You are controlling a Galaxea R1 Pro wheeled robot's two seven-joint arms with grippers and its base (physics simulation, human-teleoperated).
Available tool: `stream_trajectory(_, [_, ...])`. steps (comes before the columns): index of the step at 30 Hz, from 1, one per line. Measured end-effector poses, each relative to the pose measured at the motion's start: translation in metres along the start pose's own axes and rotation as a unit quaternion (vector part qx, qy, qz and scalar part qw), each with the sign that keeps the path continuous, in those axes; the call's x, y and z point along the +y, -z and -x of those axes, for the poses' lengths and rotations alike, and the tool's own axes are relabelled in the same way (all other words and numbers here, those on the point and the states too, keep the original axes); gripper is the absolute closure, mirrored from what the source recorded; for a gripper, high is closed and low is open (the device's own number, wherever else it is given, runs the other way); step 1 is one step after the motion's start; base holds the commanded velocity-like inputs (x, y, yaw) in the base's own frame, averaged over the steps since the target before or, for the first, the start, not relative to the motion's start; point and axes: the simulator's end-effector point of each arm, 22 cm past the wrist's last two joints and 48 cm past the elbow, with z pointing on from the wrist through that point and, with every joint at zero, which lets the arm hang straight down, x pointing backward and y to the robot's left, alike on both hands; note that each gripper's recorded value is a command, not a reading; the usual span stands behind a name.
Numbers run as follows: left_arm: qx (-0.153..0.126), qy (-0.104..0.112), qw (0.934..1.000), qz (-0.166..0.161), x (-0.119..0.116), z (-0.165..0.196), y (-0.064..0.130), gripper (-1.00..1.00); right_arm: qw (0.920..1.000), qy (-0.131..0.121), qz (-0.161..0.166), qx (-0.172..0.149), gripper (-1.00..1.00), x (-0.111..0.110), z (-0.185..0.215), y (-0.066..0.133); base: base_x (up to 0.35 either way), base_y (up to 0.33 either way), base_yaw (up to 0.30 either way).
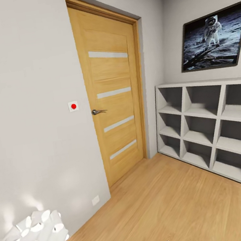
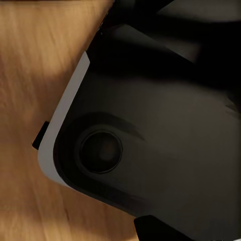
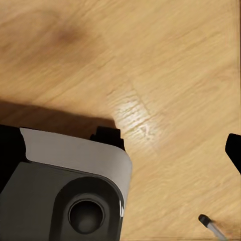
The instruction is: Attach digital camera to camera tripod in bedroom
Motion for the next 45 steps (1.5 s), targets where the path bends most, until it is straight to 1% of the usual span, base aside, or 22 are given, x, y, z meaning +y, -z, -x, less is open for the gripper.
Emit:
stream_trajectory(37, [-0.001,0.003,1.0000,0.001,0.0003,0.0002,0.0000,-1.00,1.0000,0.000,0.000,0.000,-1.00,0.0000,-0.0001,0.0000,0.000,0.000,-0.249])
stream_trajectory(45, [-0.001,0.003,1.0000,0.001,0.0007,0.0003,0.0000,-1.00,1.0000,0.003,0.001,0.000,-1.00,0.0003,-0.0001,0.0000,0.000,0.000,-0.106])
